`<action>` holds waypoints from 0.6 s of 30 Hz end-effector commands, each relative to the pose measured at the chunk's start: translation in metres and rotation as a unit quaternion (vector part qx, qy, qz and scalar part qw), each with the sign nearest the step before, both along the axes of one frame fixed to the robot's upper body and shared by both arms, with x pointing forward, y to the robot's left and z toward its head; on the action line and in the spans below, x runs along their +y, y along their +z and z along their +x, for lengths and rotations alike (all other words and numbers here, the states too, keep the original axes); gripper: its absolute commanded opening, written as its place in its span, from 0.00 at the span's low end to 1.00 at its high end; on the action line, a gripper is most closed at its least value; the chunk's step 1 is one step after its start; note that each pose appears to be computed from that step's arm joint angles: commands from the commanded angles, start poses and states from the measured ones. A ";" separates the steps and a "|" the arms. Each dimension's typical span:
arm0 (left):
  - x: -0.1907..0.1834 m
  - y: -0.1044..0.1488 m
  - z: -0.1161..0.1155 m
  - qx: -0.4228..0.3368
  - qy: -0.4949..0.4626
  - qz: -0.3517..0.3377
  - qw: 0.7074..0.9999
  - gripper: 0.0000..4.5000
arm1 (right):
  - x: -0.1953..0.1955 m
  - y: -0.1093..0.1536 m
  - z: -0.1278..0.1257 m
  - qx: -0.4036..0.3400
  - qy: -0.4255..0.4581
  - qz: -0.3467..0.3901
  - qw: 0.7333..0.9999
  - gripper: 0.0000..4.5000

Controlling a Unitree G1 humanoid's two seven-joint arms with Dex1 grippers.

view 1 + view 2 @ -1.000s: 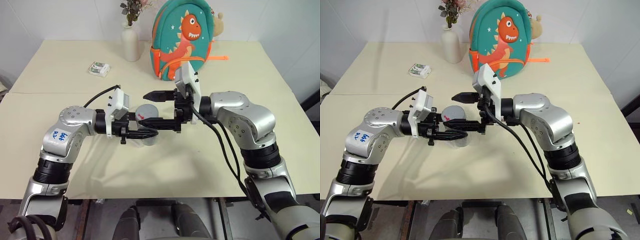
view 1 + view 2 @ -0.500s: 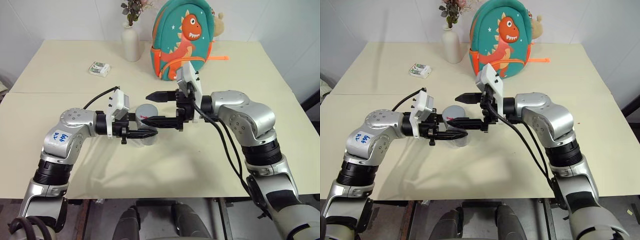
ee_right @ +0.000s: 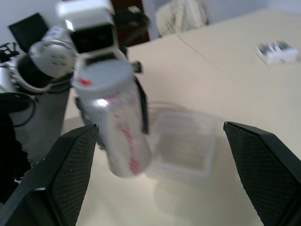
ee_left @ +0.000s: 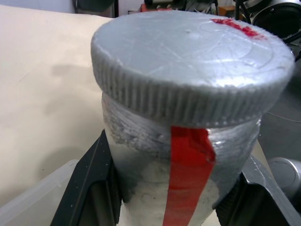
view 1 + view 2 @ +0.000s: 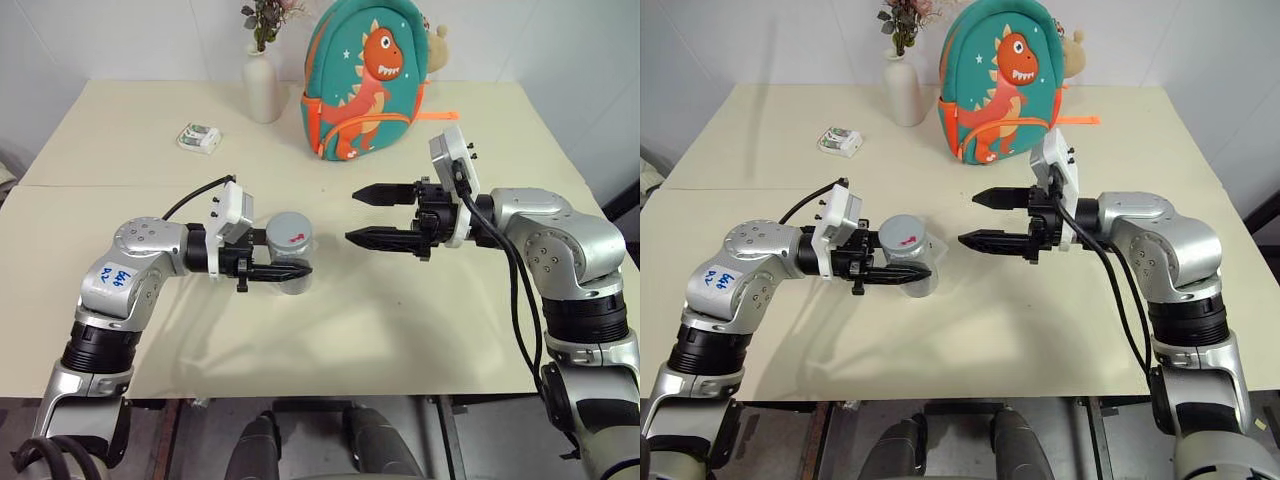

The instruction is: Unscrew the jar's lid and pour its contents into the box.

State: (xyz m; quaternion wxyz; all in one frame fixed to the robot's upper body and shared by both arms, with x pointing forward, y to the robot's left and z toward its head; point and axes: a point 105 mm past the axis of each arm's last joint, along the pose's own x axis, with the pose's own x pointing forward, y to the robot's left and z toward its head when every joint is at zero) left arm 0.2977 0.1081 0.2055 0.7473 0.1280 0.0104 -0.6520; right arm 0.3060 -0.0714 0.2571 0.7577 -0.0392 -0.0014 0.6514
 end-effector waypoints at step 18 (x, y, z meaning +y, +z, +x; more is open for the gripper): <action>-0.005 0.008 -0.002 -0.019 -0.008 -0.012 1.000 0.44 | 0.074 0.011 -0.012 -0.031 0.033 0.007 0.999 0.99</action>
